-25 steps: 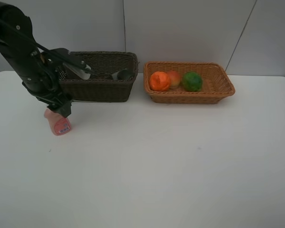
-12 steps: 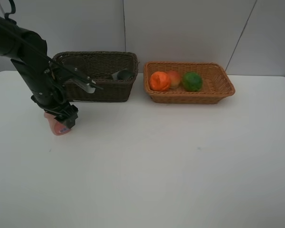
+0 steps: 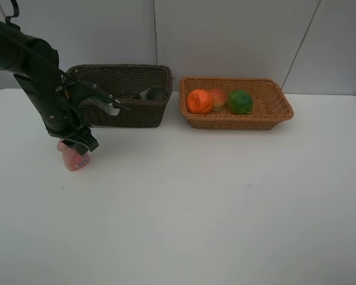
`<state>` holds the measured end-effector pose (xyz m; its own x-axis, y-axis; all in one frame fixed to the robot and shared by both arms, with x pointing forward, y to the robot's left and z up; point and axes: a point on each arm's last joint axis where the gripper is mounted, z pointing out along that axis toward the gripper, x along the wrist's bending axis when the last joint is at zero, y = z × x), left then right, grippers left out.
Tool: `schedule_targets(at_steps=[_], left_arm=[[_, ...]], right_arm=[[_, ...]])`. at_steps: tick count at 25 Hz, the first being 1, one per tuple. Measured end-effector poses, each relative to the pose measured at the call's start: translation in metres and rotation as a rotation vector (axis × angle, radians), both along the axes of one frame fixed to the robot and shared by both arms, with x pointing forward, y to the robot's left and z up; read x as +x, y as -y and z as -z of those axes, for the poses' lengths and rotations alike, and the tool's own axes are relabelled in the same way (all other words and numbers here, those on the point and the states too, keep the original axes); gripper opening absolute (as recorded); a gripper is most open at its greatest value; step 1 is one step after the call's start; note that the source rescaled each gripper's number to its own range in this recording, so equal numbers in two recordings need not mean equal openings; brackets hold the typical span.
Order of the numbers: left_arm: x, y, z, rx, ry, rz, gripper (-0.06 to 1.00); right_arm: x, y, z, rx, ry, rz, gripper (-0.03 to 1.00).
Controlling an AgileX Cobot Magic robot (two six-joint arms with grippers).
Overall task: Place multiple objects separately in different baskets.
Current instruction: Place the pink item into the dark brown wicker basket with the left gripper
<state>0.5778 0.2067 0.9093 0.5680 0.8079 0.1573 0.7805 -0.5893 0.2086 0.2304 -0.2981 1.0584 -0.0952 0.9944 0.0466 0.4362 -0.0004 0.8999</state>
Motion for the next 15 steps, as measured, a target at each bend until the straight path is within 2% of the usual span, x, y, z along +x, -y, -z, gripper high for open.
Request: schedule_targets(at_steps=[15], left_arm=[[-0.0002, 0.0006, -0.0042, -0.013, 0.012, -0.008, 0.41]], right_arm=[[0.0, 0.0, 0.0, 0.0, 0.0, 0.0, 0.98]])
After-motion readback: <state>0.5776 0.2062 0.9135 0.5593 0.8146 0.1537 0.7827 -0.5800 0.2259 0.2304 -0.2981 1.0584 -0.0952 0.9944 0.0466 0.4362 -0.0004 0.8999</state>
